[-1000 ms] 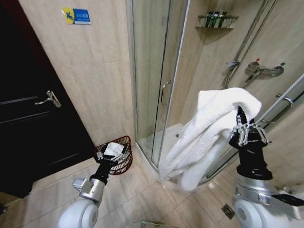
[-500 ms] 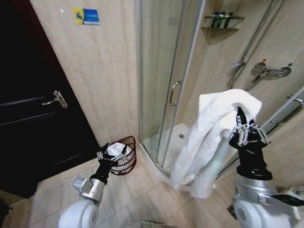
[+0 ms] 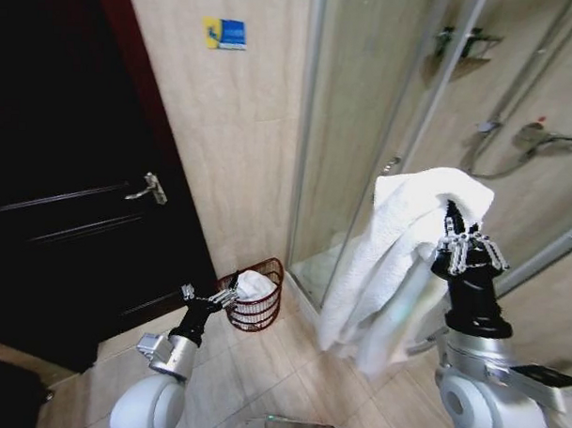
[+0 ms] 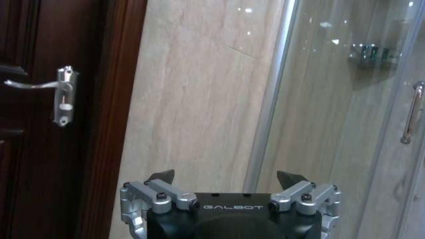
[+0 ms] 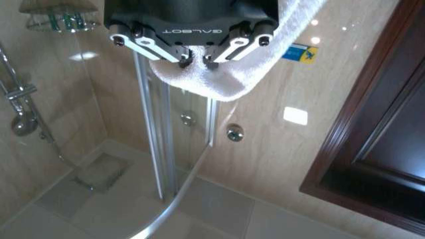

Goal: Discard the used towel into the hamper.

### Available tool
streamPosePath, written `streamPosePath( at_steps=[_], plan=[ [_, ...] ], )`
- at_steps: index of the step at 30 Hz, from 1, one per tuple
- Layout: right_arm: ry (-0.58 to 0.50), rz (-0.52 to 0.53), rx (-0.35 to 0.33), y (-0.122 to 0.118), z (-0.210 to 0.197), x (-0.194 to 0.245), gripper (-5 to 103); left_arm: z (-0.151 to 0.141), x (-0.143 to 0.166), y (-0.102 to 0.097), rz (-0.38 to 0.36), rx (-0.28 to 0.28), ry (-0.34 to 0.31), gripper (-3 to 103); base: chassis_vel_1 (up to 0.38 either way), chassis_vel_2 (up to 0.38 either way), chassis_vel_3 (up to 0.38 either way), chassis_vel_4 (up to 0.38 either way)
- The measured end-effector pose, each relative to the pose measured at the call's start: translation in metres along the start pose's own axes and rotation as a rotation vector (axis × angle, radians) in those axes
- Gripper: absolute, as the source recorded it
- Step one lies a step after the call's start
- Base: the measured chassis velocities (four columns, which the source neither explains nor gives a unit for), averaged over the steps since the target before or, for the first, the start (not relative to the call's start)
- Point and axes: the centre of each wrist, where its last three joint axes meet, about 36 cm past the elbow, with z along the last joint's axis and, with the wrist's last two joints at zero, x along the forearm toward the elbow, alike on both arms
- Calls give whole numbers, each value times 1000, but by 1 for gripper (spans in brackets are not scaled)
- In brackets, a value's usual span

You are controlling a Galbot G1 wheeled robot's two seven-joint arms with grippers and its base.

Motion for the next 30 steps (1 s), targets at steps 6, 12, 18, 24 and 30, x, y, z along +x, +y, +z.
streamPosePath(
  at_steps=[6,12,18,24,30],
  plan=[
    [-2,-1,-1,0,0,-1,8,0,0,0,0,1,0,100,-57,-36,70,61],
    [-3,1,-8,0,0,-1,8,0,0,0,0,1,0,100,59,50,29,49],
    [-8,-1,-4,0,0,-1,8,0,0,0,0,0,0,100,102,89,52,61],
    [-17,-4,-1,0,0,-1,8,0,0,0,0,1,0,100,98,92,106,106],
    [-18,-2,-1,0,0,-1,8,0,0,0,0,1,0,100,111,124,122,118]
  ],
)
